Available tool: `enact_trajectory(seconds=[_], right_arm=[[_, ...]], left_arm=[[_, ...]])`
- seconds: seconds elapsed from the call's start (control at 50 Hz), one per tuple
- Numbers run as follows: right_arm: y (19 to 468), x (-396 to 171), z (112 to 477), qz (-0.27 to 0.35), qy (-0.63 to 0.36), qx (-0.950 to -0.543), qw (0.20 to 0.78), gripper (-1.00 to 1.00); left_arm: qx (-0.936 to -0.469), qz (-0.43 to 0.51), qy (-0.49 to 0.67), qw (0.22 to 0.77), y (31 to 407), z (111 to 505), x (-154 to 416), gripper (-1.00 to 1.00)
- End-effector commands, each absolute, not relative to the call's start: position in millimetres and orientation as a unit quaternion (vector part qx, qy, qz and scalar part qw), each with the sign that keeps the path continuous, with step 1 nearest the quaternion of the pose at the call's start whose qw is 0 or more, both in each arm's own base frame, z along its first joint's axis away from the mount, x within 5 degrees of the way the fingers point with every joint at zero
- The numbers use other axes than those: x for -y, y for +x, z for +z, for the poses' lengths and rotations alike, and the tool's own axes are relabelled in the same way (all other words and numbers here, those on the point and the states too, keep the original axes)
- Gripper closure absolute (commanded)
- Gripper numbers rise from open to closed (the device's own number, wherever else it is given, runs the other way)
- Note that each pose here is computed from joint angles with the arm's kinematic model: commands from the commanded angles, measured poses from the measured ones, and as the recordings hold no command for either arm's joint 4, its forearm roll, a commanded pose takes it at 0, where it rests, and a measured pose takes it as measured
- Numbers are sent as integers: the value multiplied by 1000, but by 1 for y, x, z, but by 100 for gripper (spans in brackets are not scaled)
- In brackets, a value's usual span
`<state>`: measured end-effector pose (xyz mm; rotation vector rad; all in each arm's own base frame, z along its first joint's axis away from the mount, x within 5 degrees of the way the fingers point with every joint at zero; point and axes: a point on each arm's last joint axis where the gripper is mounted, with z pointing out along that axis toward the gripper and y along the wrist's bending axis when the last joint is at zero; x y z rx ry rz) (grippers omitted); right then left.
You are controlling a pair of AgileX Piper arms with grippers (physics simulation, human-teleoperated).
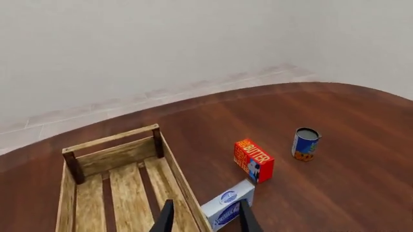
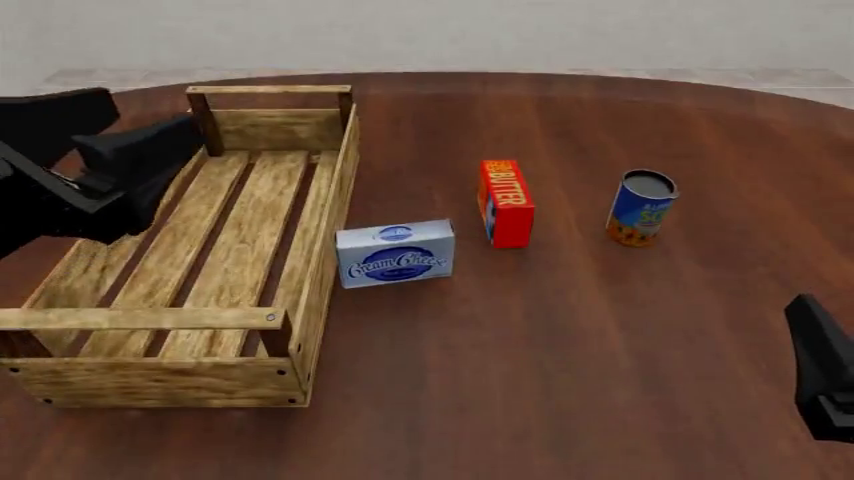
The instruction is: Pick up the cream cheese and put it in the tray.
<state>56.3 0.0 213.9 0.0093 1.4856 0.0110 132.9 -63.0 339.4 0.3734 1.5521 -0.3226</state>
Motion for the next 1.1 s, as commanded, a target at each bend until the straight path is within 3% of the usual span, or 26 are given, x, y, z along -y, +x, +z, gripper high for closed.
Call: enact_trajectory(seconds=[0.02, 0.66, 1.1], right_arm=[[56, 0, 214, 6, 5, -677, 736, -100], [58, 0, 213, 9, 8, -680, 733, -100], [59, 0, 213, 9, 9, -681, 733, -100]], left_arm=[[-699, -147, 188, 674, 152, 347, 78, -100], [-720, -86, 281, 629, 211, 388, 117, -100], [-742, -64, 342, 573, 250, 373, 151, -100]])
